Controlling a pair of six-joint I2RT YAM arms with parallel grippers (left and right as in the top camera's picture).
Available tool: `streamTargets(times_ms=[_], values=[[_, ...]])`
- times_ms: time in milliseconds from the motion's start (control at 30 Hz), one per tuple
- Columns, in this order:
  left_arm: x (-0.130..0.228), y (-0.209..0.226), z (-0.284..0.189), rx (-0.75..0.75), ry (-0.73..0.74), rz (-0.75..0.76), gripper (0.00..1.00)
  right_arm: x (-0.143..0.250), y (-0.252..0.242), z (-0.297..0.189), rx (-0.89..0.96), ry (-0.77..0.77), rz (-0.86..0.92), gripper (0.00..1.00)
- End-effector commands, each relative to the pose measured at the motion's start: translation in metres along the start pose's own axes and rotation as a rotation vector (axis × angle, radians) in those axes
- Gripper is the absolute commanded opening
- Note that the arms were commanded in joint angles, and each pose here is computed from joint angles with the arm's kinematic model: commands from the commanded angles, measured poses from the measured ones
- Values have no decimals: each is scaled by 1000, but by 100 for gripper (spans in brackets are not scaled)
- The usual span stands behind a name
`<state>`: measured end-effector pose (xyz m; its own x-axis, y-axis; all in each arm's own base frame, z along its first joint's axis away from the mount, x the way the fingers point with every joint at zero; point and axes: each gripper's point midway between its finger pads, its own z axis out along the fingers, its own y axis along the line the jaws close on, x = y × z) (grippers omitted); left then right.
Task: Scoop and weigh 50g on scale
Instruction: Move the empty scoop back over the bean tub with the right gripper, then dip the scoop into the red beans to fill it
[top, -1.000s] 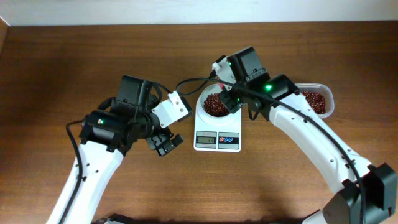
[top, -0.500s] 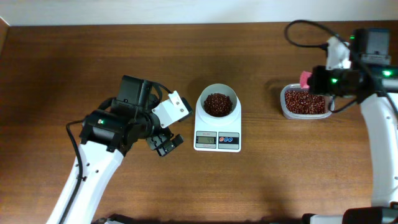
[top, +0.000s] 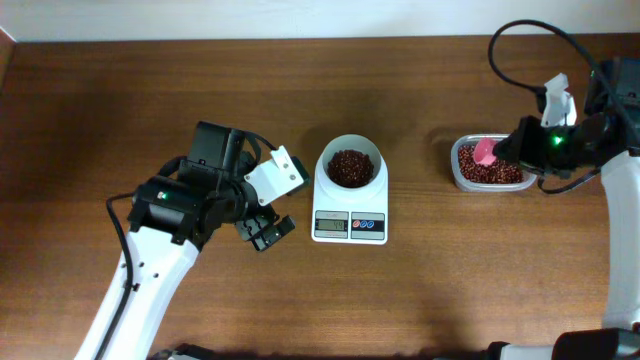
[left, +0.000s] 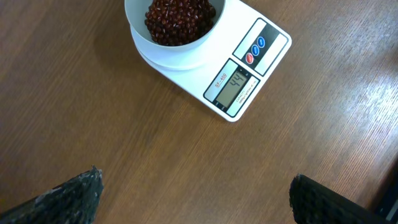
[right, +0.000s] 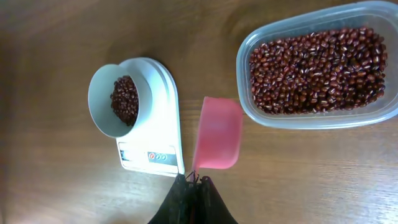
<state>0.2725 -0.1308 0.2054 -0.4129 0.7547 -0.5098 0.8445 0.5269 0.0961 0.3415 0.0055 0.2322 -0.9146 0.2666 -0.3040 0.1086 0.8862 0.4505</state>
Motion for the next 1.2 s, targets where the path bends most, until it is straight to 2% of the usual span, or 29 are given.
streamTargets(times_ms=[0,233,600,733,867,1000,1100,1167], values=[[-6,1,-7,-10,-27,20,99,-1,-4,-6,17,-12,-37,4],[-6,1,-7,-9,-26,20,99,-21,-37,-15,65,-102,19,4],[-6,1,-7,-9,-26,20,99,-17,-39,8,-3,-89,73,4],[-6,1,-7,-10,-27,20,99,-15,-53,4,42,-87,24,4],[-6,1,-7,-10,-27,20,99,-17,-78,-6,97,-113,77,4],[-6,1,-7,-10,-27,20,99,-17,-83,-8,100,-121,94,4],[-6,1,-7,-10,-27,20,99,-17,-75,-4,78,-112,60,4],[-6,1,-7,-10,-27,20,99,-16,-71,3,76,-92,-61,4]])
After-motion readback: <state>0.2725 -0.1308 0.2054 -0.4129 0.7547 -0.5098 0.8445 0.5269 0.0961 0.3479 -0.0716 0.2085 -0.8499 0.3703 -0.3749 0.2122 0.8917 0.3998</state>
